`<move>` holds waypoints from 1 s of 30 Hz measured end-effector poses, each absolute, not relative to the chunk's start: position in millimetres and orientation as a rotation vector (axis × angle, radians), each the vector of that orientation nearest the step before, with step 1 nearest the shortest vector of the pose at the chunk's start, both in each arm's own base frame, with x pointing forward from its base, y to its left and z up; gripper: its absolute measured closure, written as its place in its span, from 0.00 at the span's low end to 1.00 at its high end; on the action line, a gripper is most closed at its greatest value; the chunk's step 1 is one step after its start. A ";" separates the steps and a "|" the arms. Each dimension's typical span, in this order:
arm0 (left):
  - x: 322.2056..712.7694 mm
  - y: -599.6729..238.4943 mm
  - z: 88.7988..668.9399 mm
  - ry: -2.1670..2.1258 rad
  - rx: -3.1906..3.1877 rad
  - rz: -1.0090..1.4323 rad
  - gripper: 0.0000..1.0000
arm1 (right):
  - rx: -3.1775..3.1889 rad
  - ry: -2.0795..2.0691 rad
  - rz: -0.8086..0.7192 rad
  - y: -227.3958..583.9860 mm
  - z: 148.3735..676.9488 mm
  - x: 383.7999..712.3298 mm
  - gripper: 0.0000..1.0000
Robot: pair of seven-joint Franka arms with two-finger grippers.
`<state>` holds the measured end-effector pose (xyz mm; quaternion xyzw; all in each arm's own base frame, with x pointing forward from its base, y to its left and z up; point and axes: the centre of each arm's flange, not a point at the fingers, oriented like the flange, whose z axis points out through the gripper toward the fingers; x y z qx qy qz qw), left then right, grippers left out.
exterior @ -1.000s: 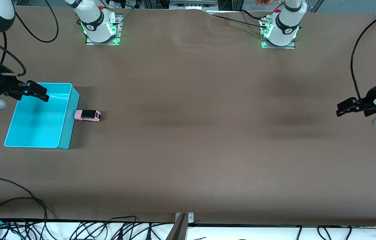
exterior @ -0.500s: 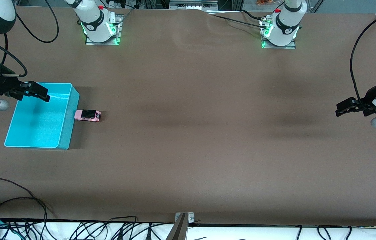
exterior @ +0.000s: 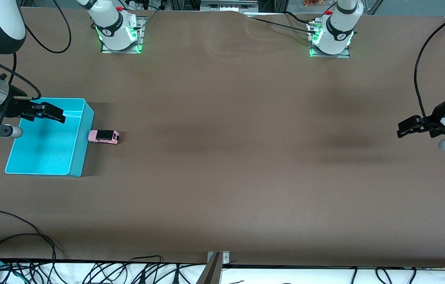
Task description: Wind and store pink jeep toy
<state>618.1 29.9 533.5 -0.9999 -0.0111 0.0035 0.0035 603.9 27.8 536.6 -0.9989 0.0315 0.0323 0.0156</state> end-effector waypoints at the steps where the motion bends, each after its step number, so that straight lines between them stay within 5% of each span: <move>1: 618.1 29.9 533.5 -0.035 -3.134 0.011 0.00 | -3.107 0.099 0.101 27.7 536.3 604.1 0.00; 19: 618.1 29.9 533.4 -0.035 -3.134 0.011 0.00 | -3.107 0.102 0.158 26.9 521.1 602.8 0.00; 30: 618.1 29.9 533.4 -0.035 -3.134 0.011 0.00 | -3.114 0.108 0.122 26.6 488.8 564.6 0.00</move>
